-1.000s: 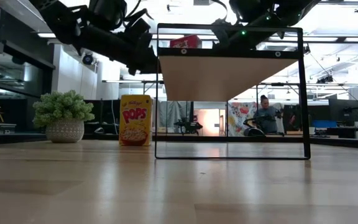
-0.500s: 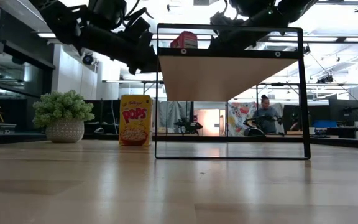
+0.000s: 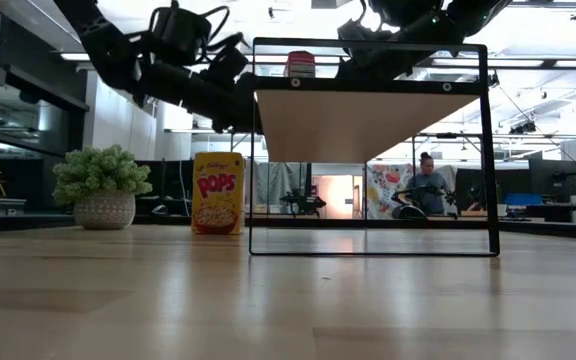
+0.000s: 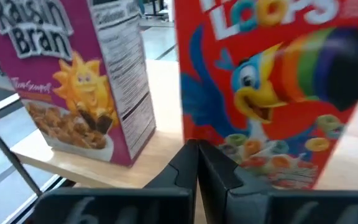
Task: Stack cereal on shelf
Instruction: Put the top red cereal box on the shelf
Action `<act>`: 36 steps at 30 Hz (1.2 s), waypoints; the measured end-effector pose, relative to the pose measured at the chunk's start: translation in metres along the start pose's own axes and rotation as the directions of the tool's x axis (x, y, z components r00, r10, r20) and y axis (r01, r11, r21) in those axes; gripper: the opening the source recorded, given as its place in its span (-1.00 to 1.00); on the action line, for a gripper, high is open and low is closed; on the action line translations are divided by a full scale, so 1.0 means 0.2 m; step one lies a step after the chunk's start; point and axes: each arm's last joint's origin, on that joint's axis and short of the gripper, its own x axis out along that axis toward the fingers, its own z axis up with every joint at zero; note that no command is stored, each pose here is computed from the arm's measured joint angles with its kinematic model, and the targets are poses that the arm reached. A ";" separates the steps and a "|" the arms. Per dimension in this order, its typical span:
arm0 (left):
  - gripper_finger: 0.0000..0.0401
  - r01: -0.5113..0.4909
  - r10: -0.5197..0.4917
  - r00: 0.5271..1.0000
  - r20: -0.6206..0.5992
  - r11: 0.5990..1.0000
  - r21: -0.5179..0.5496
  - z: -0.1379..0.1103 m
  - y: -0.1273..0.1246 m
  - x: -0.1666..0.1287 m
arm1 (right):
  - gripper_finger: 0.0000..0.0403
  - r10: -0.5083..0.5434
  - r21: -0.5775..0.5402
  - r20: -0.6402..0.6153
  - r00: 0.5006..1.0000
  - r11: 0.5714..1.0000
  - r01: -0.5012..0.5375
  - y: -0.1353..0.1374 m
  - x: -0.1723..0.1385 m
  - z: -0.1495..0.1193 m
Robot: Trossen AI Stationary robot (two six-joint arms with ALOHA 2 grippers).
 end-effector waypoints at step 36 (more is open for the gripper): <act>-1.00 0.003 -0.001 0.992 -0.127 1.000 0.021 0.10 0.02 -0.18 | -1.00 -0.023 0.082 -0.032 0.999 0.996 0.025 -0.03 0.12 -0.06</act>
